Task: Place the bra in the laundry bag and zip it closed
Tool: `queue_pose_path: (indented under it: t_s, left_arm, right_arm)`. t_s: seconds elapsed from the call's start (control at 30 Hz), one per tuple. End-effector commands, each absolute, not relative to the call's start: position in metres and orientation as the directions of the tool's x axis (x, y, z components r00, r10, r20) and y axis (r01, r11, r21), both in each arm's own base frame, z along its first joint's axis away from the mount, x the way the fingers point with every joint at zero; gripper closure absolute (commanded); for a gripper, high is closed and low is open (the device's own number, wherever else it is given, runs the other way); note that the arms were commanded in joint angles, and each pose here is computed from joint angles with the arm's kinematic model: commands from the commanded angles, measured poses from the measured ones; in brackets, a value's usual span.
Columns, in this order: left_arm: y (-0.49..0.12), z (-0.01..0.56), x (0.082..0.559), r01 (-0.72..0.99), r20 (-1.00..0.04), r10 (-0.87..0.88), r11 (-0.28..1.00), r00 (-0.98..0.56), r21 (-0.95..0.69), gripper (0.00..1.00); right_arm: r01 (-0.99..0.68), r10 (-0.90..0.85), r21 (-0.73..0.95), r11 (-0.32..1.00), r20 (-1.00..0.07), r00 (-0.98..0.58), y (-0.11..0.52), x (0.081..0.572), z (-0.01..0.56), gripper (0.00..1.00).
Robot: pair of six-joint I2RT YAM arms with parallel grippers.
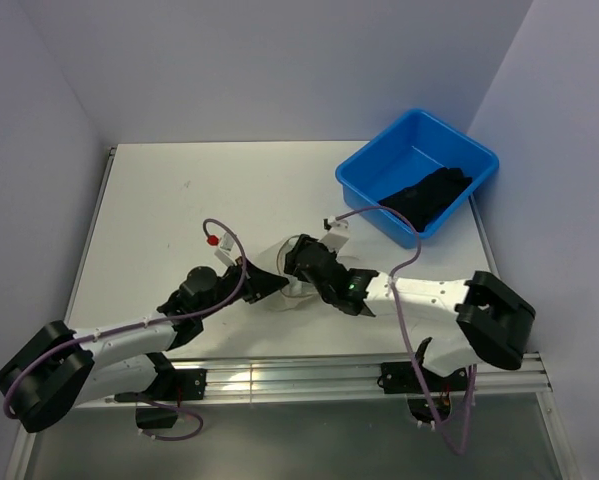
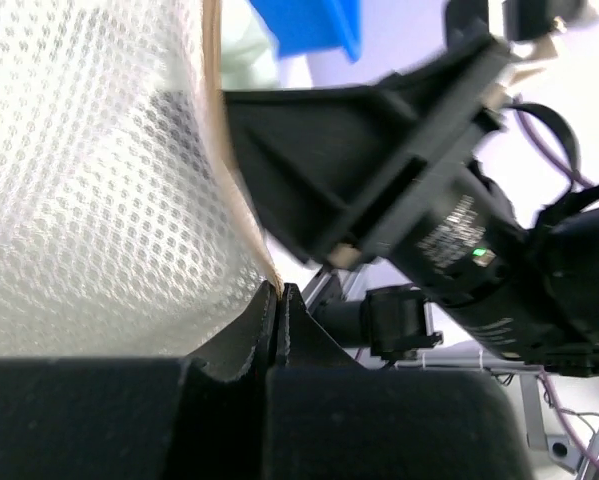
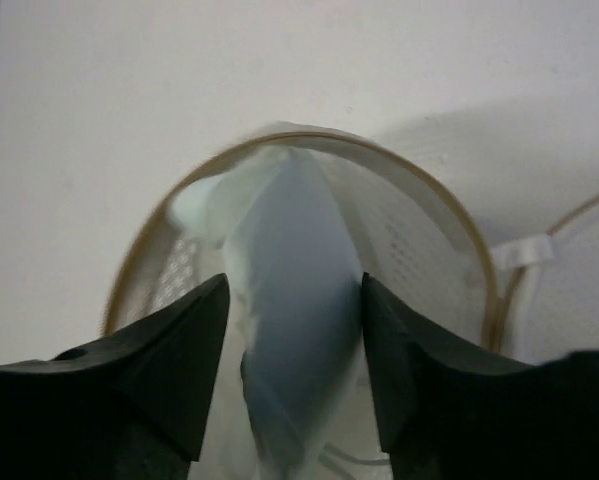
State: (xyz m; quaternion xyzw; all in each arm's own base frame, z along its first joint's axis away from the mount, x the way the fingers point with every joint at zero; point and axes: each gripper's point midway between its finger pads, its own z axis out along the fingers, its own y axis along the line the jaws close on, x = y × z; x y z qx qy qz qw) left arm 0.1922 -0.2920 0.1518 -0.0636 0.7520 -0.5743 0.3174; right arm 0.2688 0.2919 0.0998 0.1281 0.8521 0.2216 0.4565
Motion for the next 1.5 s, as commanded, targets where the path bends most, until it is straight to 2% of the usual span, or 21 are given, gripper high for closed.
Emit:
queue_pose_path:
  t_s: [0.0,0.13,0.17,0.27,0.4,0.57,0.7,0.8,0.93,0.97,1.13,1.47]
  left_arm:
    - [-0.287,0.179,0.200,0.329,-0.444,-0.521,0.301,-0.729,-0.895,1.00]
    - [-0.277,0.183,0.205,0.328,-0.475,-0.541,0.350,-0.694,-0.877,1.00]
    - [-0.275,0.176,0.205,0.322,-0.492,-0.527,0.385,-0.693,-0.865,1.00]
    - [-0.268,0.174,0.210,0.306,-0.509,-0.539,0.425,-0.671,-0.852,1.00]
    - [-0.262,0.172,0.211,0.307,-0.533,-0.538,0.456,-0.654,-0.836,1.00]
    - [-0.258,0.167,0.212,0.300,-0.542,-0.537,0.474,-0.646,-0.828,1.00]
    - [-0.256,0.164,0.212,0.295,-0.538,-0.544,0.473,-0.644,-0.830,1.00]
    - [-0.257,0.166,0.213,0.306,-0.547,-0.542,0.473,-0.638,-0.826,1.00]
    - [-0.257,0.166,0.213,0.310,-0.547,-0.545,0.469,-0.635,-0.827,1.00]
    - [-0.258,0.168,0.213,0.316,-0.551,-0.541,0.469,-0.635,-0.825,1.00]
    - [-0.256,0.169,0.213,0.326,-0.557,-0.544,0.465,-0.628,-0.823,1.00]
    - [-0.255,0.170,0.214,0.346,-0.583,-0.531,0.483,-0.615,-0.804,1.00]
  right_arm:
    - [-0.011,0.419,0.487,0.873,-0.762,-0.494,0.276,0.272,0.132,0.36]
    - [-0.082,0.339,0.444,0.892,-0.778,-0.530,0.268,0.268,0.142,0.33]
    - [-0.094,0.333,0.446,0.890,-0.777,-0.534,0.267,0.267,0.146,0.29]
    - [-0.116,0.281,0.413,0.903,-0.775,-0.566,0.256,0.258,0.143,0.28]
    - [-0.117,0.302,0.437,0.892,-0.768,-0.565,0.231,0.243,0.145,0.28]
    - [0.009,0.319,0.399,0.917,-0.719,-0.617,0.175,0.227,0.104,0.30]
    - [0.172,0.384,0.375,0.911,-0.617,-0.687,0.138,0.202,0.056,0.30]
    - [0.258,0.410,0.328,0.909,-0.588,-0.698,0.118,0.187,0.037,0.31]
    - [0.292,0.424,0.315,0.903,-0.550,-0.719,0.116,0.179,0.028,0.31]
    - [0.304,0.426,0.302,0.903,-0.551,-0.718,0.114,0.178,0.026,0.35]
    - [0.318,0.423,0.281,0.906,-0.539,-0.729,0.113,0.177,0.024,0.40]
    - [0.304,0.394,0.253,0.918,-0.508,-0.766,0.117,0.173,0.021,0.44]
